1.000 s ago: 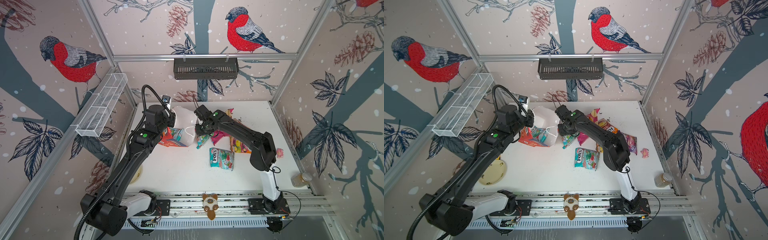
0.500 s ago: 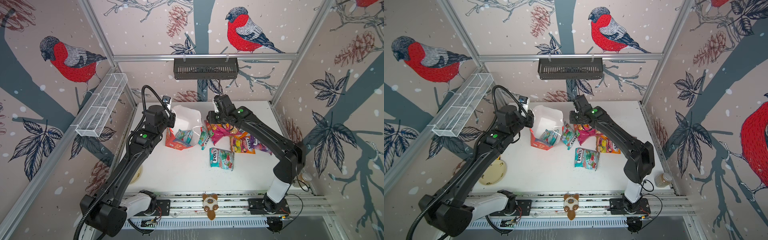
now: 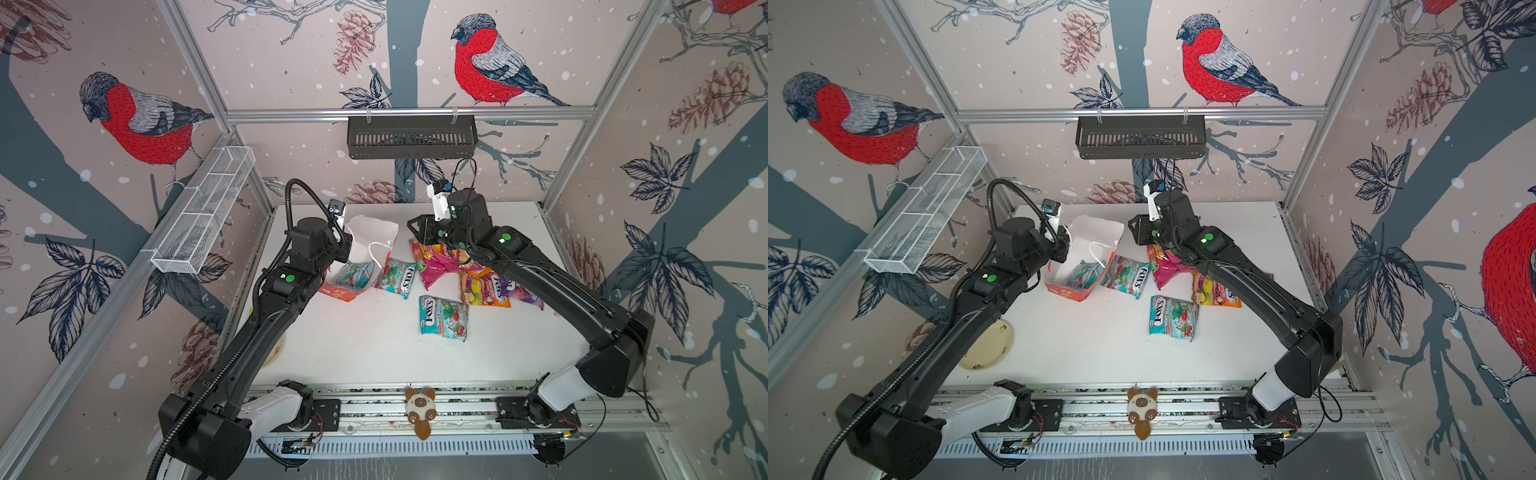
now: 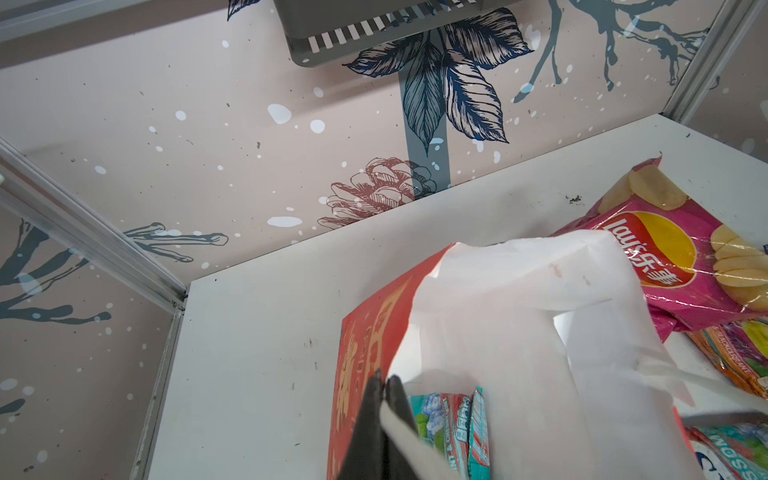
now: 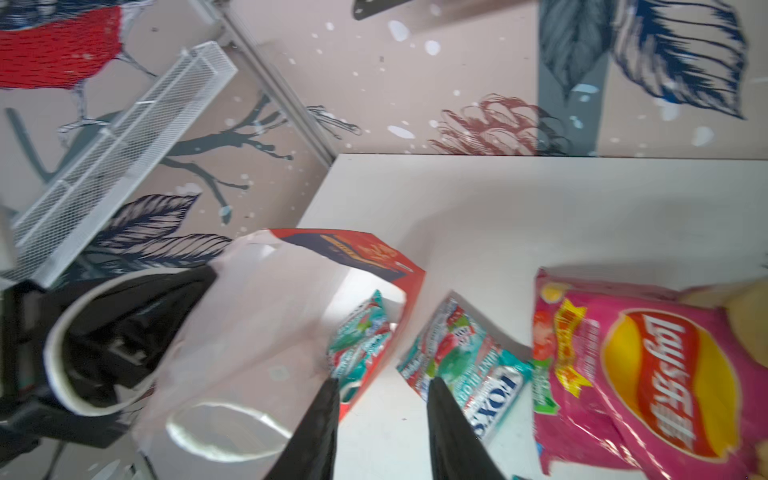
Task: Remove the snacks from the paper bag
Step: 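Move the open right gripper back over the bag opening, then lower the right gripper into the bag while the left gripper tilts the bag toward it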
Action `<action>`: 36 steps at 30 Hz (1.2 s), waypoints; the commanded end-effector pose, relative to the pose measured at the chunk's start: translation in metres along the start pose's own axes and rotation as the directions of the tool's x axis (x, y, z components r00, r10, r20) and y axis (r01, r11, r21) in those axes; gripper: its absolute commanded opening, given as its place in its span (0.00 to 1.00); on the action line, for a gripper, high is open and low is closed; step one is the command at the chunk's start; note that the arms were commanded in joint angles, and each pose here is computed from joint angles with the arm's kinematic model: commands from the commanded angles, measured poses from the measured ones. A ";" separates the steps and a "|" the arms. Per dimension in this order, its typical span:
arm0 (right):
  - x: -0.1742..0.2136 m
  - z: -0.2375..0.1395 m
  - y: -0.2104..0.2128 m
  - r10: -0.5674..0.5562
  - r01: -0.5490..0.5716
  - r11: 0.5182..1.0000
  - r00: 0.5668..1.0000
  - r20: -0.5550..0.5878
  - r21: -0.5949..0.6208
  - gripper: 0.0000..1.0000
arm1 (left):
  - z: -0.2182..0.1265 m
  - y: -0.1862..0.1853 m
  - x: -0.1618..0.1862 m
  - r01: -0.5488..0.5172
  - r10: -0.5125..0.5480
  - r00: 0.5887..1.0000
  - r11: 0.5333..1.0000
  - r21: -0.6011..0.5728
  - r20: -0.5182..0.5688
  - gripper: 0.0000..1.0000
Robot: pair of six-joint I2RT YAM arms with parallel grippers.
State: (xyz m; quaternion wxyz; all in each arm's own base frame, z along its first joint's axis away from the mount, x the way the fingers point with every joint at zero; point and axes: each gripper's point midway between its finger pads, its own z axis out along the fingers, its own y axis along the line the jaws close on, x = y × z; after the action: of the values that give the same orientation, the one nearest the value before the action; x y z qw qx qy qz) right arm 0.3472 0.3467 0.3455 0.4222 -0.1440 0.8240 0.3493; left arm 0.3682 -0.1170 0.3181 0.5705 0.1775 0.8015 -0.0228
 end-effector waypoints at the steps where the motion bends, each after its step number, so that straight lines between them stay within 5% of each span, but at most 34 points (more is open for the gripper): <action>1: 0.000 0.011 0.044 -0.023 0.023 0.988 1.000 -0.001 -0.156 0.35 | -0.002 -0.008 -0.014 -0.018 0.015 0.998 0.999 0.050 0.063 0.00; 15: 0.013 0.073 0.057 -0.060 0.046 0.986 0.995 -0.081 -0.160 0.24 | -0.006 -0.006 -0.025 0.023 -0.028 0.994 0.999 0.044 0.102 0.00; 22: 0.087 0.076 0.066 -0.155 0.117 0.981 0.954 -0.258 -0.154 0.16 | -0.010 0.000 -0.035 0.049 -0.050 0.988 0.999 0.010 0.145 0.00; 36: 0.199 0.065 0.018 -0.215 0.254 0.967 0.836 -0.505 0.009 0.11 | -0.029 -0.012 -0.027 0.065 -0.080 0.979 0.994 0.087 0.186 0.00</action>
State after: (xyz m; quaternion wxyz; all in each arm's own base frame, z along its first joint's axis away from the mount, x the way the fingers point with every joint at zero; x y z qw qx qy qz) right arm 0.2627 0.4300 0.1839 0.2448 -0.2957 0.8864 0.2589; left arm 0.3483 -0.1239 0.3323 0.6078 0.1721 0.7721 -0.0693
